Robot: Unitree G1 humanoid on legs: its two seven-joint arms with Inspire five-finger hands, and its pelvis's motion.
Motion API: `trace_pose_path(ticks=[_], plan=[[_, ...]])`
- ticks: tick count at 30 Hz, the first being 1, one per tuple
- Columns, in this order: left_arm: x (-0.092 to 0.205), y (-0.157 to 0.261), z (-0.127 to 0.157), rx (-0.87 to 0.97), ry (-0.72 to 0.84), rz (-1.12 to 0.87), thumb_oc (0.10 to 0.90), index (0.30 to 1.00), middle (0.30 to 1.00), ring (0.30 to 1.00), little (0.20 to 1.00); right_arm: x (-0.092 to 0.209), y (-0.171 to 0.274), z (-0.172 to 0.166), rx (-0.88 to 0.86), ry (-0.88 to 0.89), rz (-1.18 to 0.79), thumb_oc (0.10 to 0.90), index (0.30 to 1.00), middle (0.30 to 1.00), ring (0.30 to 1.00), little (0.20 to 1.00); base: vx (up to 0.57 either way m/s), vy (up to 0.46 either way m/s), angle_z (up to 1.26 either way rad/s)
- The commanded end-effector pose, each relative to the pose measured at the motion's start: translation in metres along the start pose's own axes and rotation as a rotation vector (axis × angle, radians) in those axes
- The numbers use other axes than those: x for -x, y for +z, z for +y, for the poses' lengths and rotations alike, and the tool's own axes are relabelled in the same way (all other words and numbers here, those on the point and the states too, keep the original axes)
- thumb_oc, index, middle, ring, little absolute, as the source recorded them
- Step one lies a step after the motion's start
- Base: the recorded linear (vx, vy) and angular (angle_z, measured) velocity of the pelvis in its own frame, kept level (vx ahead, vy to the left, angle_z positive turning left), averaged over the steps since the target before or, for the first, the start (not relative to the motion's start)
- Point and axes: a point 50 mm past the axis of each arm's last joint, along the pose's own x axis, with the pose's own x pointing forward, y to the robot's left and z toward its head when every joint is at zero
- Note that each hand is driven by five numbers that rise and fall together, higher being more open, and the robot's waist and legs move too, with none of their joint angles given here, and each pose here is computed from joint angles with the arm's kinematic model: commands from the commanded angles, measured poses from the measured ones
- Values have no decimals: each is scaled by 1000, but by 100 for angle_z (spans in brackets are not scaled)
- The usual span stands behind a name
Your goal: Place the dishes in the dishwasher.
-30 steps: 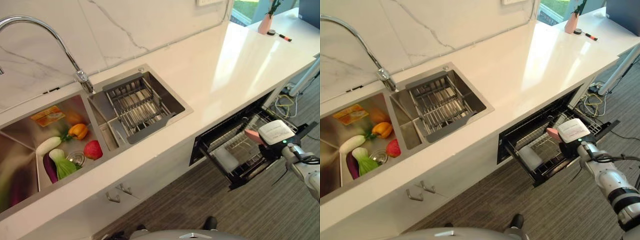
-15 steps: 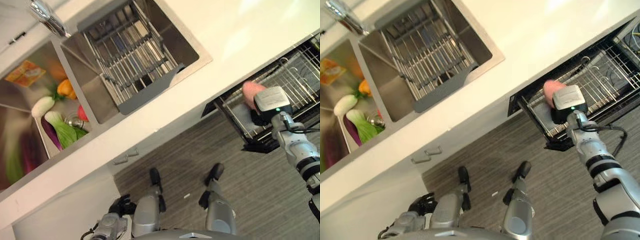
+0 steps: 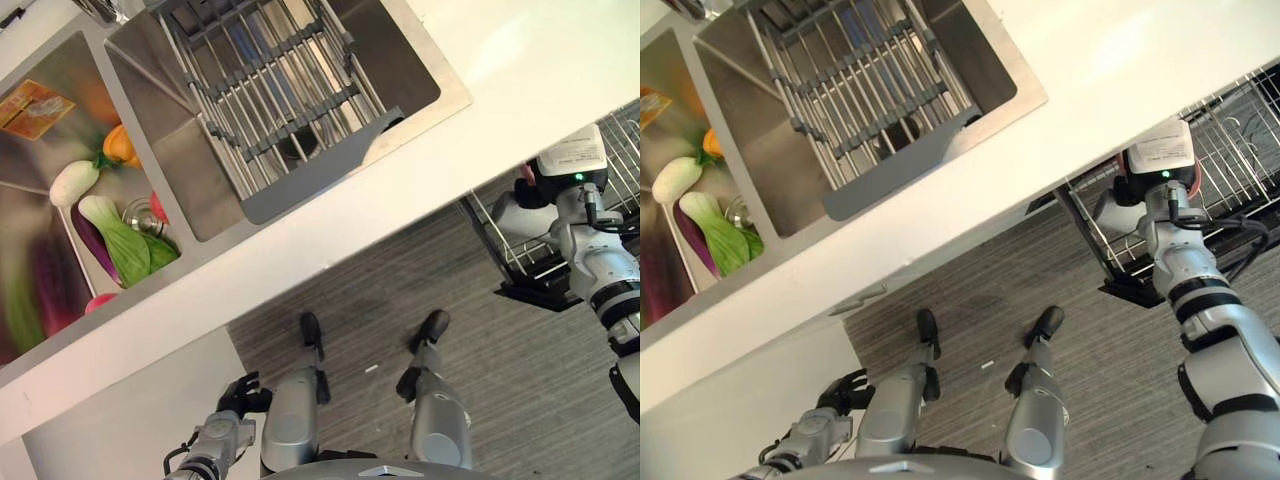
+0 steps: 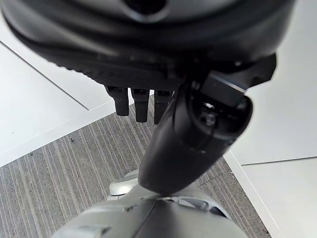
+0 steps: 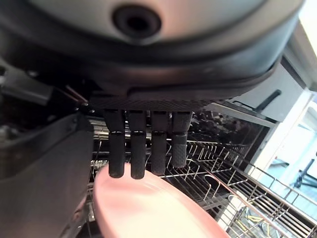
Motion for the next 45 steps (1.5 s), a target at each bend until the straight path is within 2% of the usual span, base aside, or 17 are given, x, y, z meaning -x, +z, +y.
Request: trace_pose_path(ticks=[1, 9, 14, 16, 18, 20, 21, 23, 24, 25, 29, 32, 35, 41, 44, 45], plan=[[5, -16, -31, -26, -89, 48, 800, 900, 900, 900, 900, -6, -11, -26, -97, -159, 68, 800, 900, 900, 900, 900, 0, 0, 0], [9, -38, -12, -45, -54, 136, 800, 900, 900, 900, 900, 23, -28, -17, -210, -153, 103, 800, 900, 900, 900, 900, 59, -33, -2], [13, -57, 5, -80, -25, 223, 800, 900, 900, 900, 900, 50, -67, -12, -315, -164, 230, 800, 900, 900, 900, 900, 83, -65, -4], [16, -67, 9, -77, -19, 270, 800, 900, 900, 900, 900, 70, -92, 2, -441, -150, 378, 800, 900, 900, 900, 900, 130, -57, -15], [16, -67, 10, -80, -20, 270, 800, 900, 900, 900, 900, 71, -93, 3, -441, -150, 380, 800, 900, 900, 900, 900, 59, -28, -14], [18, -71, 13, -69, -6, 289, 800, 900, 900, 900, 900, 102, -117, 28, -552, -88, 542, 800, 900, 900, 900, 900, 68, -39, -22], [18, -71, 13, -69, -6, 289, 800, 900, 900, 900, 900, 102, -117, 28, -552, -88, 542, 800, 900, 900, 900, 900, 38, -23, -16], [19, -73, 13, -57, -6, 298, 800, 900, 900, 900, 900, 130, -132, 53, -685, -46, 711, 800, 900, 900, 900, 900, 56, -31, -7], [19, -73, 9, -44, -21, 301, 800, 900, 900, 900, 900, 161, -139, 79, -796, 11, 860, 800, 900, 900, 900, 900, 76, -66, -7], [19, -74, 8, -27, -25, 306, 800, 900, 900, 900, 900, 186, -135, 99, -891, 48, 976, 400, 300, 300, 300, 300, 78, -65, -3], [21, -79, 7, -11, -24, 324, 800, 900, 900, 900, 900, 227, -121, 130, -989, 152, 1142, 400, 300, 300, 300, 300, 48, -36, -6], [23, -83, 8, -5, -24, 334, 800, 900, 900, 900, 900, 232, -117, 135, -1005, 183, 1160, 400, 300, 300, 300, 300, 16, -10, -10], [26, -89, 12, -15, -20, 354, 800, 900, 900, 900, 900, 249, -100, 154, -957, 385, 1177, 400, 300, 300, 300, 300, 4, -20, 5], [31, -100, 21, -41, -9, 384, 800, 900, 900, 900, 900, 236, -90, 159, -858, 544, 1043, 400, 300, 300, 300, 300, -3, -13, 33], [32, -102, 22, -42, -9, 388, 800, 900, 900, 900, 900, 232, -89, 158, -837, 557, 1020, 400, 300, 300, 300, 300, 27, -5, 27], [37, -110, 20, -78, -30, 413, 800, 900, 900, 900, 900, 213, -82, 157, -781, 608, 917, 400, 300, 300, 300, 300, 69, -17, 10]])
